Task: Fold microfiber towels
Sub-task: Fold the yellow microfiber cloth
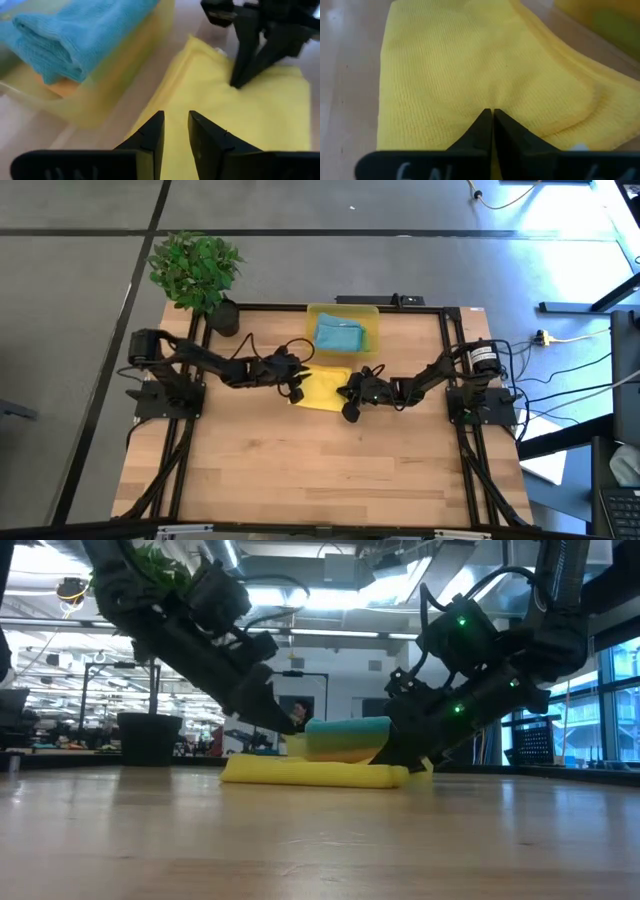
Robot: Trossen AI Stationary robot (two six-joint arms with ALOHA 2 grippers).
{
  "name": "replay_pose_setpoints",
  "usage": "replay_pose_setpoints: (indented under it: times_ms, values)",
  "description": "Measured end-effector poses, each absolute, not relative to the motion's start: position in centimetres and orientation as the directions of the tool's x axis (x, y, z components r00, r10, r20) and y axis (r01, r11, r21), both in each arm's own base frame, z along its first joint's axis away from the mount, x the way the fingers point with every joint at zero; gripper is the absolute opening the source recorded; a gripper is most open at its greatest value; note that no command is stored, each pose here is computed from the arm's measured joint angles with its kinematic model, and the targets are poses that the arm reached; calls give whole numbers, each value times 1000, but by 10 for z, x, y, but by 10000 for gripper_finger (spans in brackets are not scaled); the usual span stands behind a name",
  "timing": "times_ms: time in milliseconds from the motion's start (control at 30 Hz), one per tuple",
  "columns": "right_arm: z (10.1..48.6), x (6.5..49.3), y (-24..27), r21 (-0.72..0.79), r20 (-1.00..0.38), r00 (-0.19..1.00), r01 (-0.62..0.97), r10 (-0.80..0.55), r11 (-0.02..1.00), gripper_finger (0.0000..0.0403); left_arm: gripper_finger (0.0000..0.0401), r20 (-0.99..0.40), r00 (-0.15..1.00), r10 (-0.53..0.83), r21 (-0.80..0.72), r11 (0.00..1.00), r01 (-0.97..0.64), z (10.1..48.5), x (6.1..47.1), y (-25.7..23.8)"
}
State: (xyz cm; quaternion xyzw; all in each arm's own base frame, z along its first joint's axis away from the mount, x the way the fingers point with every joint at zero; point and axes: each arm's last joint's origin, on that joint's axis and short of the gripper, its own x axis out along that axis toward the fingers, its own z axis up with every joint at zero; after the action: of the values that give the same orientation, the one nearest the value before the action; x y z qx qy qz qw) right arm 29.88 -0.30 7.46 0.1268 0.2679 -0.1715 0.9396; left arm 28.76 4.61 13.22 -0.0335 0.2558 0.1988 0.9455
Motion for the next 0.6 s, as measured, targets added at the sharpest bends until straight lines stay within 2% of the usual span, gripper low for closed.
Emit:
replay_pose_setpoints:
  times_ms: [333, 600]
  values:
    - [74, 299, -2, 163, -557, 801, 363, -218, 917, 17, 78, -613, 731, 300, 73, 943, -326, 124, 280, 9]
    - [74, 298, -1, 184, -563, 805, 344, -188, 921, 17, 78, -708, 637, 304, 69, 928, -366, 114, 271, 9]
